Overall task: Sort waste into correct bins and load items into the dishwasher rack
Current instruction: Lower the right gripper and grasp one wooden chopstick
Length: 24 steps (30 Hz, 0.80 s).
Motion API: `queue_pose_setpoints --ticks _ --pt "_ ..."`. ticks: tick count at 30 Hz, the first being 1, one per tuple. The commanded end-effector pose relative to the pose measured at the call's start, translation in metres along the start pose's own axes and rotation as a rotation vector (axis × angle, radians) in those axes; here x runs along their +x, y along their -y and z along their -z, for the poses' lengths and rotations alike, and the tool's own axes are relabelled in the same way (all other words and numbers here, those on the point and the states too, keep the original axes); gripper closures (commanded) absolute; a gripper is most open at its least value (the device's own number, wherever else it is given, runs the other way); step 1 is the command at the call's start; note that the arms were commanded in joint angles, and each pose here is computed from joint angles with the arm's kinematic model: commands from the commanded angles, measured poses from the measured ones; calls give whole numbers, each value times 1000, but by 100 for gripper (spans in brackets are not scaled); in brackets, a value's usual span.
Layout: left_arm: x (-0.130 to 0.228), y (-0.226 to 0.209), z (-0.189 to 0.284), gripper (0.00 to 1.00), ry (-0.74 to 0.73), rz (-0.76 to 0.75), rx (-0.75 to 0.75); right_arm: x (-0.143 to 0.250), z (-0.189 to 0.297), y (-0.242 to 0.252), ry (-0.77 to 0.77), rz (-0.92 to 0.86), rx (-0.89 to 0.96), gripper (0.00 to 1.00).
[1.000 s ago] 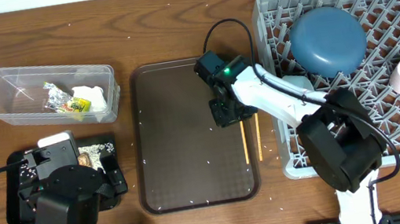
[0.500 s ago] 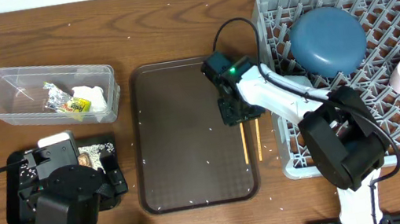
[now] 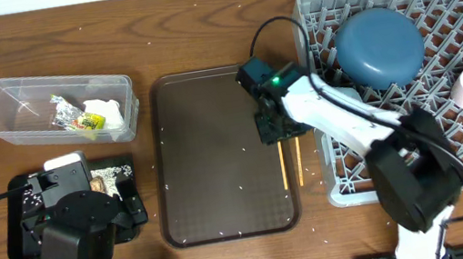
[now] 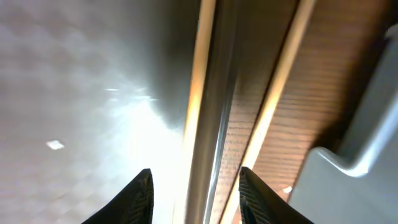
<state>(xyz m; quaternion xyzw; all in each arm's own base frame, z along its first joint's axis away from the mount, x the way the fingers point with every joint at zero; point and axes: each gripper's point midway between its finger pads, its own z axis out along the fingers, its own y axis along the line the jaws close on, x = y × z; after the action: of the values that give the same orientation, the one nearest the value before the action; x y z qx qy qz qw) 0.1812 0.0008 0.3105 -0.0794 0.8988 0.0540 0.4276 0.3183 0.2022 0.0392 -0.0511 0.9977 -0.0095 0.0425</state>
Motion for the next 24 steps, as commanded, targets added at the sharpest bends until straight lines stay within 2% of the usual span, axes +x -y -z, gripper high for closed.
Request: queue_pose_setpoints --ticks 1,16,20,24 --pt "-5 -4 3 2 19 18 -16 -4 15 -13 39 15 -32 61" --pt "-5 -4 3 2 19 18 -16 13 -45 -7 -89 -64 65 64" --pt "-5 -4 3 2 19 18 -16 13 -48 -14 -89 -30 53 72" --pt "-5 -4 3 2 19 18 -16 14 -48 -28 -74 30 21 72"
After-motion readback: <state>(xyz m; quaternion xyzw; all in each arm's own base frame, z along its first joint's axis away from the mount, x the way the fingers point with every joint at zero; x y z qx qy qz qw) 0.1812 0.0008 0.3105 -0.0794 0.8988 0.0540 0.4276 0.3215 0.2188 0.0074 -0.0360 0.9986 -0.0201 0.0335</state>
